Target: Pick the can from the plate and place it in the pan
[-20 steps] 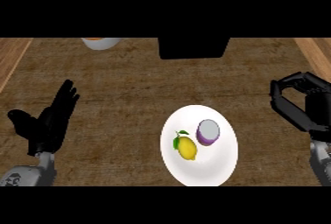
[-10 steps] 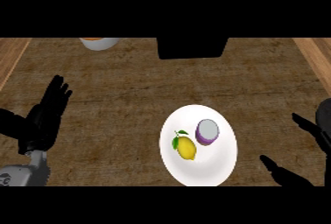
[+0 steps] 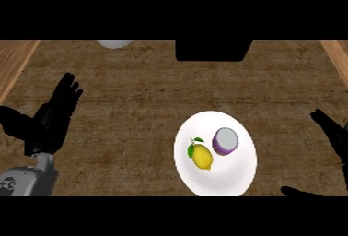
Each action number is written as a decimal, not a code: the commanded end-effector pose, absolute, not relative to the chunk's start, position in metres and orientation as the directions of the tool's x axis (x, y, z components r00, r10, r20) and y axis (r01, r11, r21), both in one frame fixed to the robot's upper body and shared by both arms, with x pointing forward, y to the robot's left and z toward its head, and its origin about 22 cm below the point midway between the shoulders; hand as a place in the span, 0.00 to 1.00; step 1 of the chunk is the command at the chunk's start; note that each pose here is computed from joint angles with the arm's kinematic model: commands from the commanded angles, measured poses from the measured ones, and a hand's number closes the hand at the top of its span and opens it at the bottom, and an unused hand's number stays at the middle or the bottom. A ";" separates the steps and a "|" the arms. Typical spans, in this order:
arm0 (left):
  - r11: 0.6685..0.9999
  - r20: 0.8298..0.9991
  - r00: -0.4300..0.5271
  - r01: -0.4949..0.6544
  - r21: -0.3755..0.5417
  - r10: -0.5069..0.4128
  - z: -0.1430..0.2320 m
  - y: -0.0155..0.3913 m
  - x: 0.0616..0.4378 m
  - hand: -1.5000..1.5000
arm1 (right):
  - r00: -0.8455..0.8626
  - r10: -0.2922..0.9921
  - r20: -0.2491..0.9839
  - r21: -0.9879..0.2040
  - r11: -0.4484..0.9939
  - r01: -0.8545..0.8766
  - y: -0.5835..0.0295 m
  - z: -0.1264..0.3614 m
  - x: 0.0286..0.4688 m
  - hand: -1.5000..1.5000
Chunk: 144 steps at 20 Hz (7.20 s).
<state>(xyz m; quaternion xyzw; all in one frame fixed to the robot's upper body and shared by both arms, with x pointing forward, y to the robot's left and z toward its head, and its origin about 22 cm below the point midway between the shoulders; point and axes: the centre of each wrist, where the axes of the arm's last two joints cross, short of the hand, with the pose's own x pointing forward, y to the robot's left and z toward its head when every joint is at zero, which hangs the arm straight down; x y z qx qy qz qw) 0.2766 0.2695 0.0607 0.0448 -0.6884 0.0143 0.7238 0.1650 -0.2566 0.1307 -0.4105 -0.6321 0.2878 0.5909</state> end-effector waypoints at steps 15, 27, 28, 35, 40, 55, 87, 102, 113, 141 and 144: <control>0.997 0.997 0.063 -0.069 0.041 -0.037 0.067 0.266 0.287 0.50 | 0.183 0.970 0.161 -0.887 0.223 -0.404 -0.156 0.137 0.225 0.00; 0.996 0.998 0.039 -0.074 0.056 -0.053 0.053 0.269 0.283 0.50 | 0.202 0.978 -0.045 -0.918 0.040 -0.394 -0.117 0.130 0.243 0.00; 0.996 0.998 0.049 -0.081 0.042 -0.038 0.063 0.280 0.282 0.50 | 0.176 0.984 -0.021 -0.923 0.049 -0.381 -0.109 0.137 0.231 0.00; 0.995 0.999 0.038 -0.090 0.040 -0.037 0.059 0.271 0.286 0.50 | 0.205 0.978 -0.045 -0.904 0.048 -0.425 -0.094 0.119 0.263 0.00; 0.995 0.998 0.051 -0.086 0.045 -0.040 0.056 0.270 0.274 0.50 | 0.263 0.961 -0.078 -0.893 0.050 -0.447 -0.101 0.110 0.281 0.00; 0.994 0.998 0.051 -0.095 0.051 -0.046 0.043 0.285 0.278 0.50 | 0.236 0.968 -0.086 -0.872 0.042 -0.488 -0.122 0.060 0.287 0.00; 0.991 0.996 0.069 -0.124 0.056 -0.048 0.051 0.260 0.275 0.50 | 0.053 0.983 0.173 -0.887 0.179 -0.425 -0.178 0.010 0.230 1.00; 0.990 0.998 0.053 -0.135 0.035 -0.028 0.052 0.290 0.265 0.50 | -0.010 0.999 0.030 -0.971 0.032 0.238 -0.270 0.145 0.143 1.00; 0.993 0.998 0.054 -0.110 0.051 -0.045 0.054 0.272 0.285 0.50 | 0.160 0.969 0.188 -0.938 0.128 0.323 -0.338 0.184 0.140 1.00; 0.997 0.999 0.038 -0.073 0.033 -0.030 0.058 0.276 0.276 0.50 | 0.184 0.935 0.305 -0.928 0.248 0.276 -0.550 0.041 0.231 1.00; 0.998 0.999 0.030 -0.058 0.036 -0.034 0.069 0.253 0.284 0.50 | 0.290 0.888 0.357 -0.926 0.297 0.231 -0.564 0.040 0.223 1.00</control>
